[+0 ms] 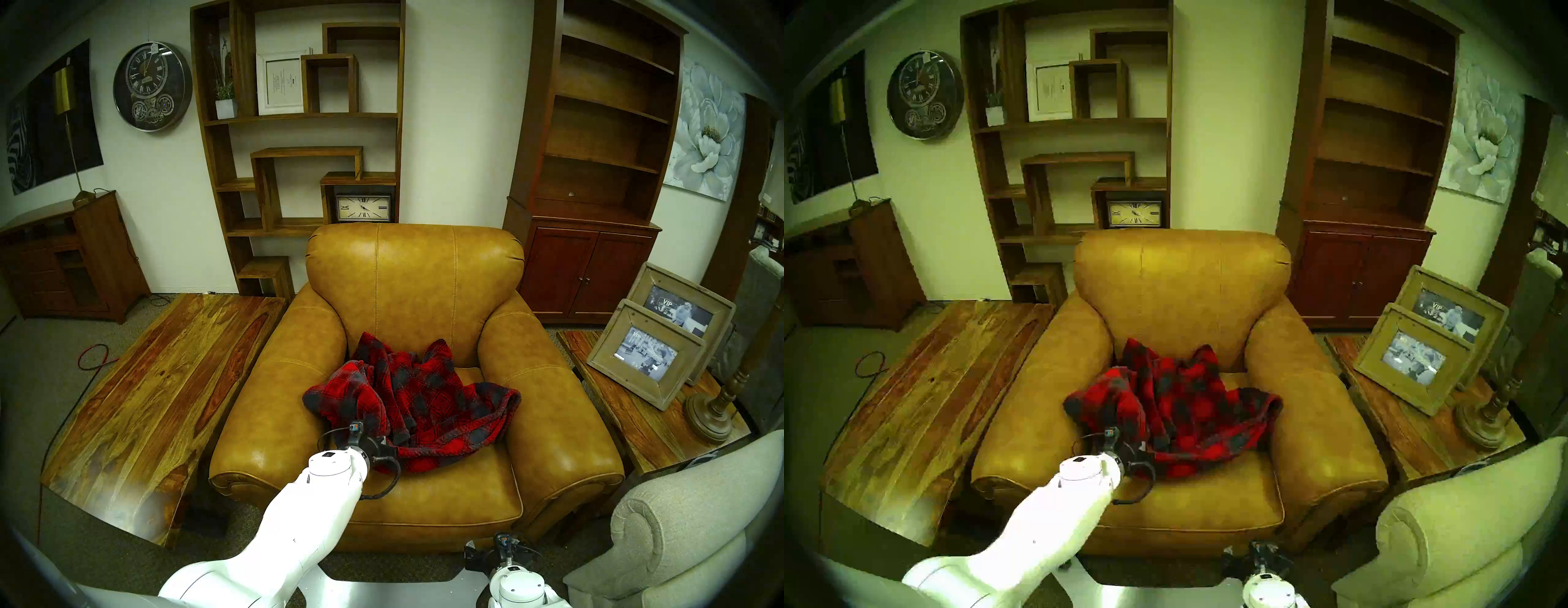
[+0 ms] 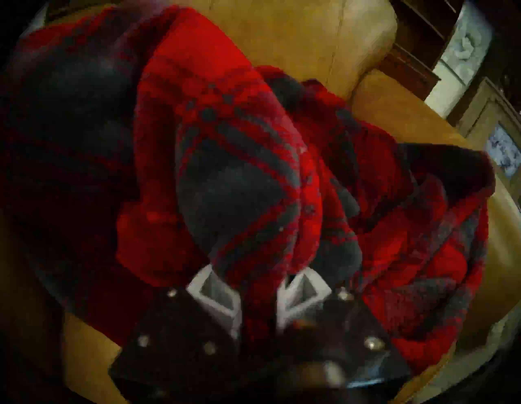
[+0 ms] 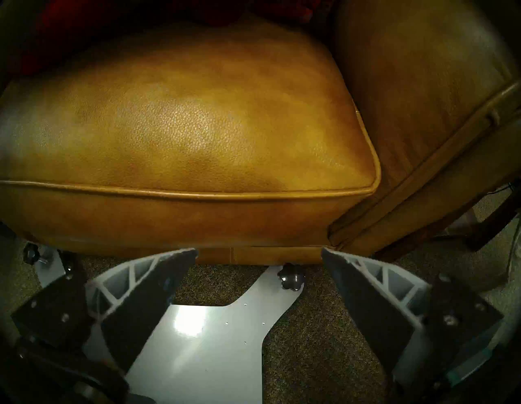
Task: Move the blanket from sofa and drape it over the sofa arm
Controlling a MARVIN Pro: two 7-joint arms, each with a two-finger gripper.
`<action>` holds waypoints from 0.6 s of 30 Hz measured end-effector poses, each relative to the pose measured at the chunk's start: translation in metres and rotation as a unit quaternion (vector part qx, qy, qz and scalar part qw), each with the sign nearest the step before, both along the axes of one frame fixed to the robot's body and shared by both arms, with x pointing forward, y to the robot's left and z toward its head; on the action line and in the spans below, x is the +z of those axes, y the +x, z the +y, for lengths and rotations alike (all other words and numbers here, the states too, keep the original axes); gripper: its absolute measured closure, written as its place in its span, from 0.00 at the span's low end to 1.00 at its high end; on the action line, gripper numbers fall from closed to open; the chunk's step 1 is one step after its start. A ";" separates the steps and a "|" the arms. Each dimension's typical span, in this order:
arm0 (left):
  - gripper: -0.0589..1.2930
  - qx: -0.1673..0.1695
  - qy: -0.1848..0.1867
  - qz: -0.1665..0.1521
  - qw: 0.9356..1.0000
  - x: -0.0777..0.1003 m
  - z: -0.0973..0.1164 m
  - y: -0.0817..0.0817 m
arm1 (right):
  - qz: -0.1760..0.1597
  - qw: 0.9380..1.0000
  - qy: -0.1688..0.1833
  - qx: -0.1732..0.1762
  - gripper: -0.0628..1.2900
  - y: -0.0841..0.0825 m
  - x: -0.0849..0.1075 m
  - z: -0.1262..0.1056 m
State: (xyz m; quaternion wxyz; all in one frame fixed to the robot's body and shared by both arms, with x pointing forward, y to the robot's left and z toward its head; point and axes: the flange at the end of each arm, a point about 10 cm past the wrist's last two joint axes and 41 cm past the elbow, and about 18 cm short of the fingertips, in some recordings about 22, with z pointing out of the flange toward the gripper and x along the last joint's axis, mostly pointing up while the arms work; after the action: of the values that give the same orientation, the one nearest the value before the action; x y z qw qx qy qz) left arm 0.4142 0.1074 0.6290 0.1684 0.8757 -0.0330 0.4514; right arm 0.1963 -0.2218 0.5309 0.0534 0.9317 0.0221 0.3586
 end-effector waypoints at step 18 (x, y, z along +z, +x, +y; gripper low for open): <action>0.84 -0.047 0.056 -0.122 0.990 0.073 0.084 0.039 | 0.001 1.000 0.000 0.000 0.04 0.000 -0.001 0.000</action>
State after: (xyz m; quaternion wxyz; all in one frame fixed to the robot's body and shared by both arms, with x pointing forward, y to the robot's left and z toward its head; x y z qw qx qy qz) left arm 0.4535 0.1914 0.7024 0.1343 0.8196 -0.1195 0.5441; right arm 0.1959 -0.2218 0.5300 0.0532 0.9322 0.0217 0.3573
